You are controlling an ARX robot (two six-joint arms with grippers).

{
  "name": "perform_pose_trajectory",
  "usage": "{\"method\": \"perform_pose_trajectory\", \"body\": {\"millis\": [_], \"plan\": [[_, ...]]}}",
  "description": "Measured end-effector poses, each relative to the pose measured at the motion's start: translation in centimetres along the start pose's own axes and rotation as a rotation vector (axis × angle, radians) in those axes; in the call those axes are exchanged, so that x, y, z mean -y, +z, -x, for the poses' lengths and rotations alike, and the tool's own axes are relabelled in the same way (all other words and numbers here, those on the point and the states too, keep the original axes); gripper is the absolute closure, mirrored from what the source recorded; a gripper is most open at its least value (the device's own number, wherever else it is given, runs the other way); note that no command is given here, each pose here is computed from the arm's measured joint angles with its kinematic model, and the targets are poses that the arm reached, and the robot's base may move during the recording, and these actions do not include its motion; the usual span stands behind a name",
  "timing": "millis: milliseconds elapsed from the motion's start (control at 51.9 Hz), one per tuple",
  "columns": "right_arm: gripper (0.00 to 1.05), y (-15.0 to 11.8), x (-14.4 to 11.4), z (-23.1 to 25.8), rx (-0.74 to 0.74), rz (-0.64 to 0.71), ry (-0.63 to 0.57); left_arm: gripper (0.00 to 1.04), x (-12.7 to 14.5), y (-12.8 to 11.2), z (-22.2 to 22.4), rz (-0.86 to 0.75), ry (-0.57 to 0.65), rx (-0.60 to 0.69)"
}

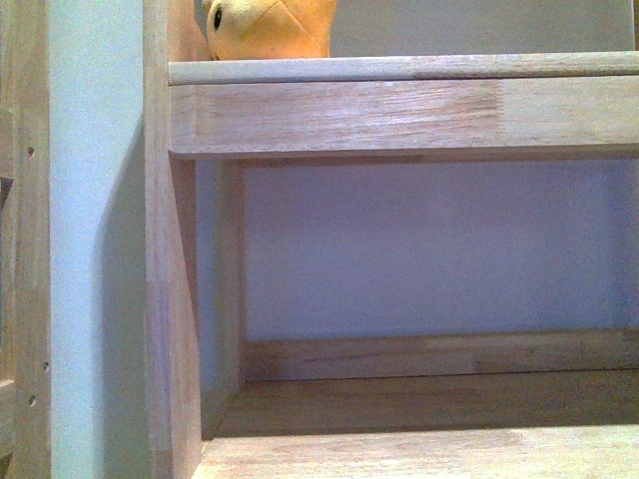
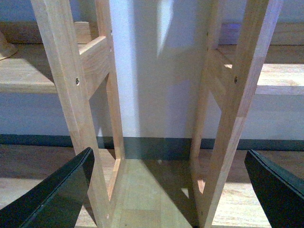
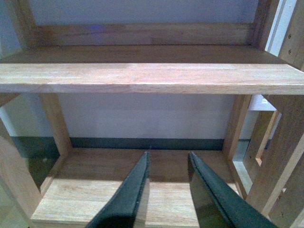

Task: Put away toys

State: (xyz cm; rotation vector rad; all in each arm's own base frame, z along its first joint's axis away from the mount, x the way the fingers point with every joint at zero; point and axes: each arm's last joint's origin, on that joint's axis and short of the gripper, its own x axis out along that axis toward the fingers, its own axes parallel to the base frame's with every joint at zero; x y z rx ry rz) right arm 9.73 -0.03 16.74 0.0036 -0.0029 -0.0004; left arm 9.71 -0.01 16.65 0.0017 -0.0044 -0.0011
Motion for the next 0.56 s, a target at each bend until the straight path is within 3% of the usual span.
{"method": "perform_pose_trajectory", "body": {"millis": [327,559], "plan": [[0.06,0.0,0.0,0.0,0.0,0.0,0.0,0.06,0.0,0.0,0.0,0.0,0.0,0.0],[0.07,0.01,0.0,0.0,0.001,0.0,0.0,0.06,0.0,0.0,0.0,0.0,0.0,0.0]]}}
